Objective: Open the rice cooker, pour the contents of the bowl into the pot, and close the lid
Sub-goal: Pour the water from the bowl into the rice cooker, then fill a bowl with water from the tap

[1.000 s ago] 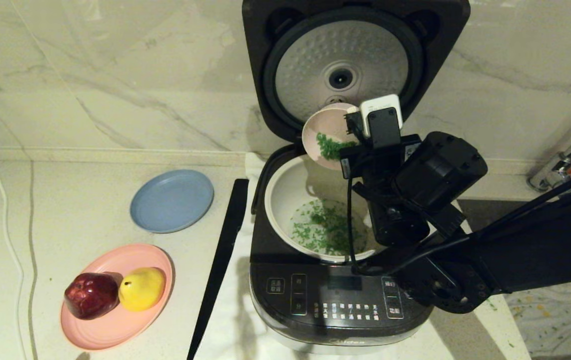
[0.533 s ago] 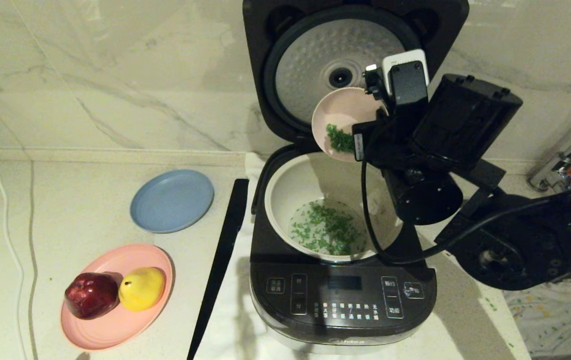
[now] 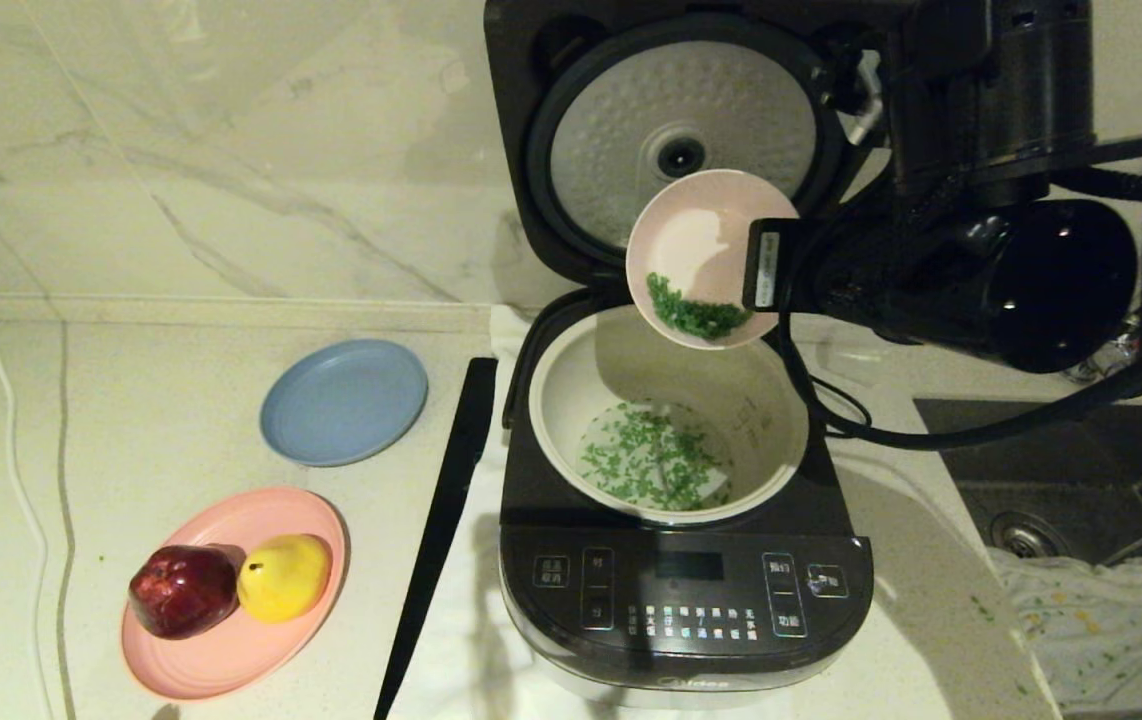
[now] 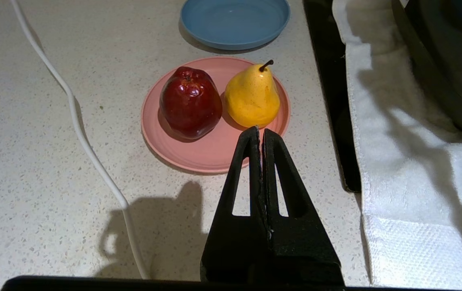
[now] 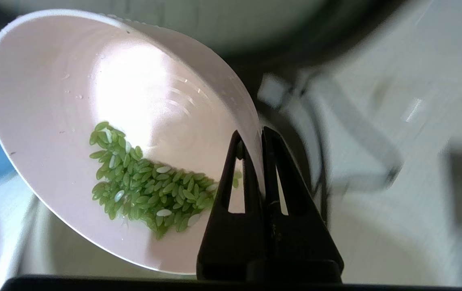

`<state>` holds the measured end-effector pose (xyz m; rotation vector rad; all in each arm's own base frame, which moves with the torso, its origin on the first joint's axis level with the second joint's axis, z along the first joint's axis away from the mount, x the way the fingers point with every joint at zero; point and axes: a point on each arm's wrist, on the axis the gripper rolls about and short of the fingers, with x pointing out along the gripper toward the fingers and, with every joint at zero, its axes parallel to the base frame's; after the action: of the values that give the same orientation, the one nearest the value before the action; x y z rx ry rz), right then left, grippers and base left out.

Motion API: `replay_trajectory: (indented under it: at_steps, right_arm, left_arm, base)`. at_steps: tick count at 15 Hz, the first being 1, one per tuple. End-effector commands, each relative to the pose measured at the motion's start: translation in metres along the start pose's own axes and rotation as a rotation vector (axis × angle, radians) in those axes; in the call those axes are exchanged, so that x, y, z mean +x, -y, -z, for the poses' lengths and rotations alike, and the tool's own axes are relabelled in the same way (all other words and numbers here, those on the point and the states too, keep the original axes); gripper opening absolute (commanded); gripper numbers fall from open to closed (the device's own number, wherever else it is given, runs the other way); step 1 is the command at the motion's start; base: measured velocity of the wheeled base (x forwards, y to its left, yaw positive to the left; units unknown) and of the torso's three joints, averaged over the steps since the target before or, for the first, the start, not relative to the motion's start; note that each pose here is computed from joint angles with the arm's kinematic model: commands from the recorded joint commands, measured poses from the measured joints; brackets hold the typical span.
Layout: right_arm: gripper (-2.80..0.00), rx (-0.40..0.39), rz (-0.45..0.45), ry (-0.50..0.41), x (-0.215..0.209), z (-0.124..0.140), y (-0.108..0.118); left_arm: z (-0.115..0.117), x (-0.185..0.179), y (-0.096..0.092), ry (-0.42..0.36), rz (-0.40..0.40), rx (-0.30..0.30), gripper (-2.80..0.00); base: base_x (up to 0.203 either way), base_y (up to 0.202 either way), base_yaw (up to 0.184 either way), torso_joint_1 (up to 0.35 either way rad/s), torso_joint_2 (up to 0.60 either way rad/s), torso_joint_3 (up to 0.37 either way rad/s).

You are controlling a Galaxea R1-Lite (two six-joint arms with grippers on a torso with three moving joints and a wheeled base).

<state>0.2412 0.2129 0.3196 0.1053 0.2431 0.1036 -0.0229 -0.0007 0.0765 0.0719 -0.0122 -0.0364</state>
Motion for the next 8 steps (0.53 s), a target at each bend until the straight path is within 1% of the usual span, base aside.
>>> replay_trajectory:
  at_steps: [1, 3, 4, 6, 8]
  right_arm:
    - [-2.80, 0.046, -0.028, -0.208, -0.018, 0.000, 0.016]
    - [-2.80, 0.092, -0.076, -0.328, -0.030, -0.003, 0.029]
    - [-2.80, 0.112, -0.098, -0.365, -0.038, -0.007, 0.038]
    - [-2.80, 0.149, -0.133, -0.402, -0.056, -0.016, 0.059]
    - [-2.80, 0.181, -0.133, -0.429, -0.075, -0.023, 0.083]
  left_arm:
    - [0.001, 0.000, 0.000, -0.005, 0.000, 0.000, -2.80]
    - [0.001, 0.000, 0.000, -0.005, 0.000, 0.000, -2.80]
    - [0.001, 0.000, 0.000, -0.005, 0.000, -0.001, -2.80]
    - [0.001, 0.000, 0.000, -0.005, 0.000, 0.000, -2.80]
    - [0.001, 0.000, 0.000, -0.005, 0.000, 0.000, -2.80]
  base:
    - [0.000, 0.000, 0.000, 0.000, 0.00, 0.000]
    - [0.000, 0.000, 0.000, 0.000, 0.00, 0.000]
    - [0.000, 0.000, 0.000, 0.000, 0.00, 0.000]
    - [0.000, 0.000, 0.000, 0.000, 0.00, 0.000]
    - [0.000, 0.000, 0.000, 0.000, 0.00, 0.000]
